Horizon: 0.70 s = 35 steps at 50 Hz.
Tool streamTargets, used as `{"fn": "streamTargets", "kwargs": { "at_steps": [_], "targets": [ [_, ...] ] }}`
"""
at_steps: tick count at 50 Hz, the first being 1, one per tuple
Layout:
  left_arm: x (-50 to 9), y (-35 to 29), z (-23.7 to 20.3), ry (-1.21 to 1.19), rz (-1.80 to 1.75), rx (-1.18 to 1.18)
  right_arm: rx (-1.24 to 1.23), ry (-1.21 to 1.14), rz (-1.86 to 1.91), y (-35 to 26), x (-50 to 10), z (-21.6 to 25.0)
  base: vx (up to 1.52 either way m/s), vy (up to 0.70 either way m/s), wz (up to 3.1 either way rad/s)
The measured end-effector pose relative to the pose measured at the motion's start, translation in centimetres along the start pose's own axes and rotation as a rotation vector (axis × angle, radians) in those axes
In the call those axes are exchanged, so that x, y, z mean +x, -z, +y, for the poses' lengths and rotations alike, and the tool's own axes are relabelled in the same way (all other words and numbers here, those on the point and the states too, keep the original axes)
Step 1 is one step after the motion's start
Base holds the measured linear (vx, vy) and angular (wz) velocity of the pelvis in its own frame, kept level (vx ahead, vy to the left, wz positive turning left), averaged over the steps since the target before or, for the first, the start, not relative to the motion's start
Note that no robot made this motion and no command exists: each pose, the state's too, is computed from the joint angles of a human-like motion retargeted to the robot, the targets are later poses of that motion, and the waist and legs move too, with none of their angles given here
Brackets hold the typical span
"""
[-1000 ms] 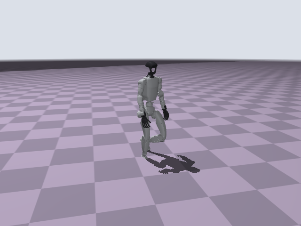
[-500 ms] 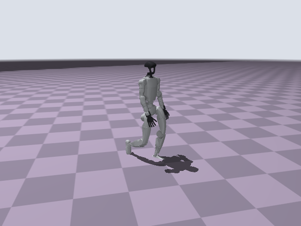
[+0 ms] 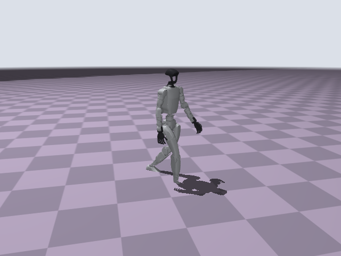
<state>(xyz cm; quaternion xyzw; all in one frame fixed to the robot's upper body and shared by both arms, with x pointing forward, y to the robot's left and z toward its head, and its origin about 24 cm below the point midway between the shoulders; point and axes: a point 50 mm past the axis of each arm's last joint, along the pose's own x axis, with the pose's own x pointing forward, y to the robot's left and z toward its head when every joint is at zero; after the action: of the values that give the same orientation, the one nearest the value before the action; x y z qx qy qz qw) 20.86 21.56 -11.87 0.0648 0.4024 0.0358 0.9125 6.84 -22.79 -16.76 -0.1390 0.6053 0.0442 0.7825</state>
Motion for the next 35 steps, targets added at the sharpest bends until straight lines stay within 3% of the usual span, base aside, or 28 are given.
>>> {"fn": "streamTargets", "kwargs": {
  "at_steps": [9, 15, 23, 30, 35],
  "targets": [
    [-3.3, 9.8, -0.9, 0.058, 0.327, -0.039, 0.095, 0.129, -0.126, -2.8, -0.3, -3.4, 0.56, -0.24, 0.10],
    [-3.5, 10.1, 0.4, -0.008, 0.333, -0.076, 0.098, 0.187, -0.312, -8.6, -0.8, -5.0, 0.57, -0.15, -0.10],
    [-3.7, 10.2, 0.5, -0.048, 0.295, -0.117, 0.046, 0.142, -0.478, -13.9, -1.6, -3.8, 0.55, 0.01, 0.01],
    [-4.1, 11.0, -0.1, -0.022, 0.316, -0.075, -0.029, 0.104, -0.413, -12.7, -1.0, -2.6, 0.51, 0.09, 0.14],
    [-4.7, 12.0, 0.3, -0.026, 0.364, -0.099, -0.025, 0.080, -0.267, -8.5, -0.1, -1.9, 0.63, 0.12, -0.17]
  ]
}}
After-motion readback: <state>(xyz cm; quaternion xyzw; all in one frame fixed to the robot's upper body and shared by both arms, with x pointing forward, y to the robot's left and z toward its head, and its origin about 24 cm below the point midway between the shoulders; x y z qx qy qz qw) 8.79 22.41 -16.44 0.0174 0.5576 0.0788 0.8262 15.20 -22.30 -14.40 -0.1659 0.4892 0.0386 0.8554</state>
